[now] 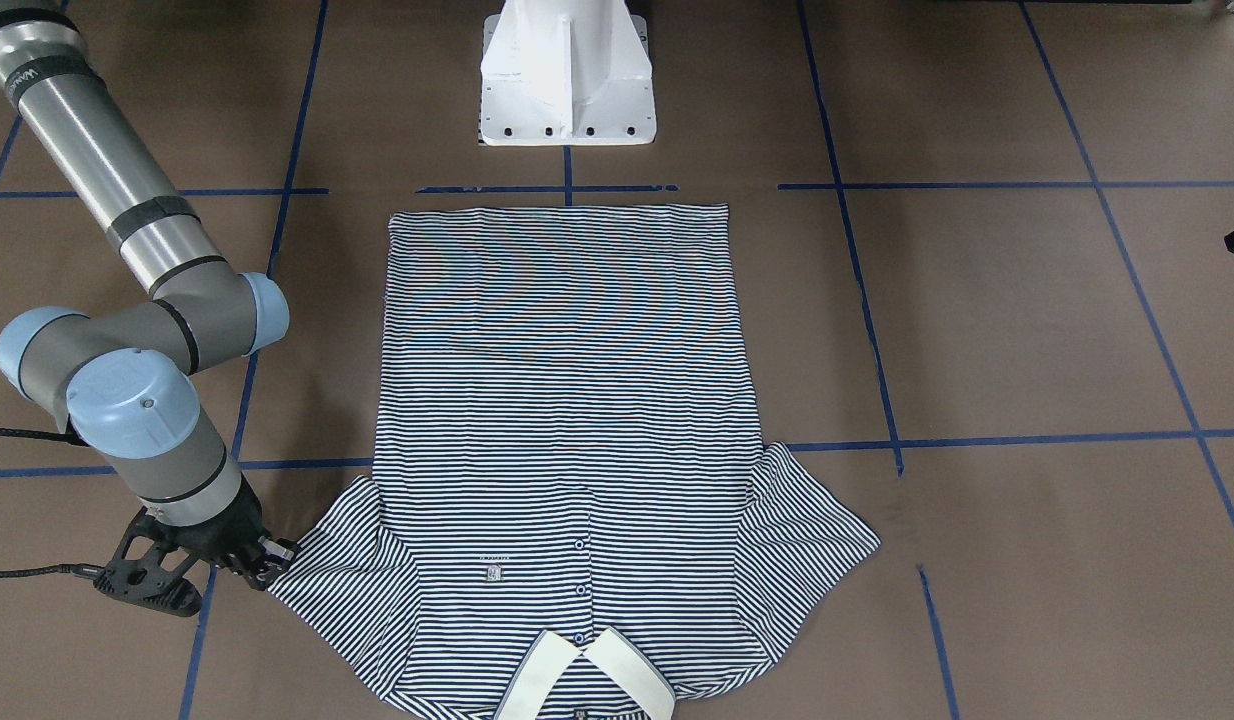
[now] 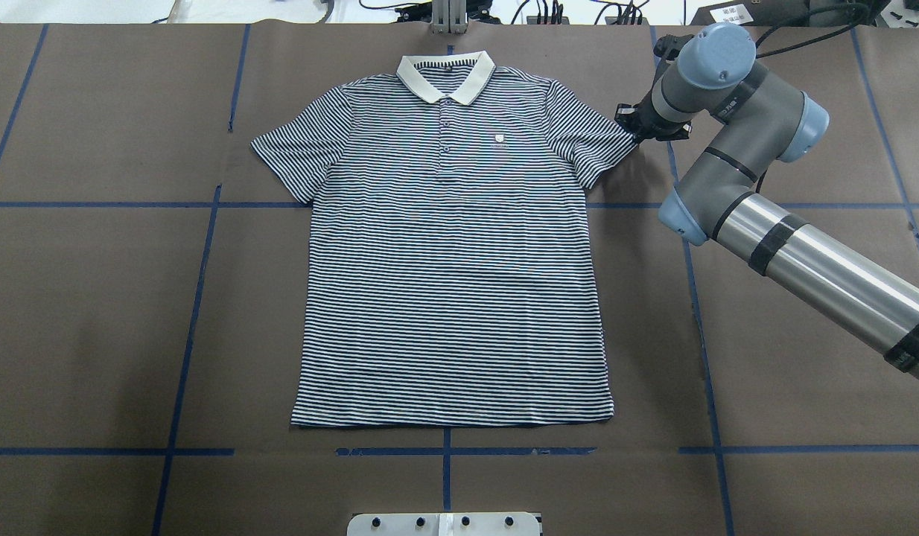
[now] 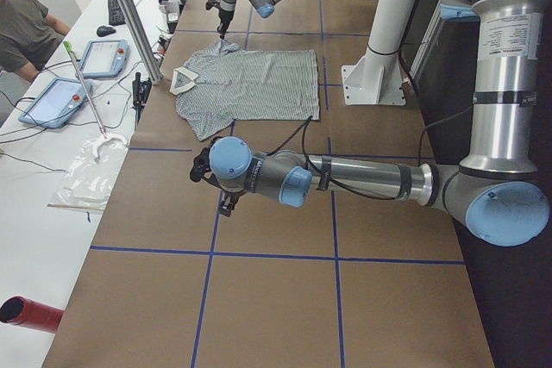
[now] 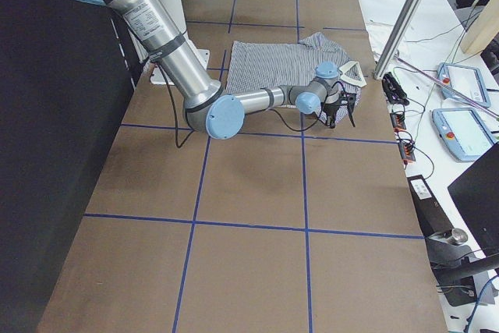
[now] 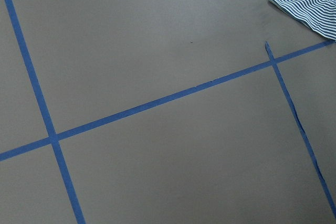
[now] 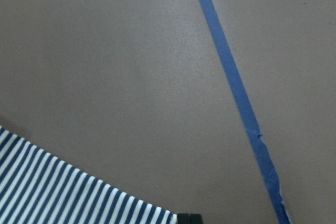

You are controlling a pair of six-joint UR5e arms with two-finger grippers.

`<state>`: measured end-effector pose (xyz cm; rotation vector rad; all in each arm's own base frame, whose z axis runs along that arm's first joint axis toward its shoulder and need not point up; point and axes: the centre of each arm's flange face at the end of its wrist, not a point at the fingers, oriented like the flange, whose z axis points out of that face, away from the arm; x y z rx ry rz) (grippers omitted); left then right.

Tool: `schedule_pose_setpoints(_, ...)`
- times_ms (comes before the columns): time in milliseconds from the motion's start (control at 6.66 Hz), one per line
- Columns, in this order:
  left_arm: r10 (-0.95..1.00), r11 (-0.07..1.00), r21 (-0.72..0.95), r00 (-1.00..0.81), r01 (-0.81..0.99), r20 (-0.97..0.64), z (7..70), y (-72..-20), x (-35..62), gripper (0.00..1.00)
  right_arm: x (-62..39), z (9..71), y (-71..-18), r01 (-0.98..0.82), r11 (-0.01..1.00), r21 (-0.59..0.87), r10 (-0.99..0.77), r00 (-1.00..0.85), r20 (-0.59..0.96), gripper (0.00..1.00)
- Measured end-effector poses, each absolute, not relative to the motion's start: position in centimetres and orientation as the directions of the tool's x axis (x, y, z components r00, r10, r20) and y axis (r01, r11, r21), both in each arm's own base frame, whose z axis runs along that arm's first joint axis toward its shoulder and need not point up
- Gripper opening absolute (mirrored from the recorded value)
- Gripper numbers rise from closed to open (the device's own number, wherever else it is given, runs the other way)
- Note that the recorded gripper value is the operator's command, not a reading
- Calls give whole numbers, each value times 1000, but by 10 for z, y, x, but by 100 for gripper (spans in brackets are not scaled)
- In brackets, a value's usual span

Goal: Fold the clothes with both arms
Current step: 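Move the right gripper toward the shirt shoulder near the collar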

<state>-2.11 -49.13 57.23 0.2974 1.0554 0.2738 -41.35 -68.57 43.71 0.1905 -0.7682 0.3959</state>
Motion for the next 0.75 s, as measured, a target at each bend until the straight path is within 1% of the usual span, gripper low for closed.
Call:
schedule_pose_setpoints(451,361,926,369,466,-78,-808,571,-491,-21,100,-424,376,-687,-407,912,48,229,604,763,0)
schedule_pose_setpoints(751,360,927,368,466,-78,-808,572,-491,-21,100,-458,325,-680,-387,921,45,209,587,782,0)
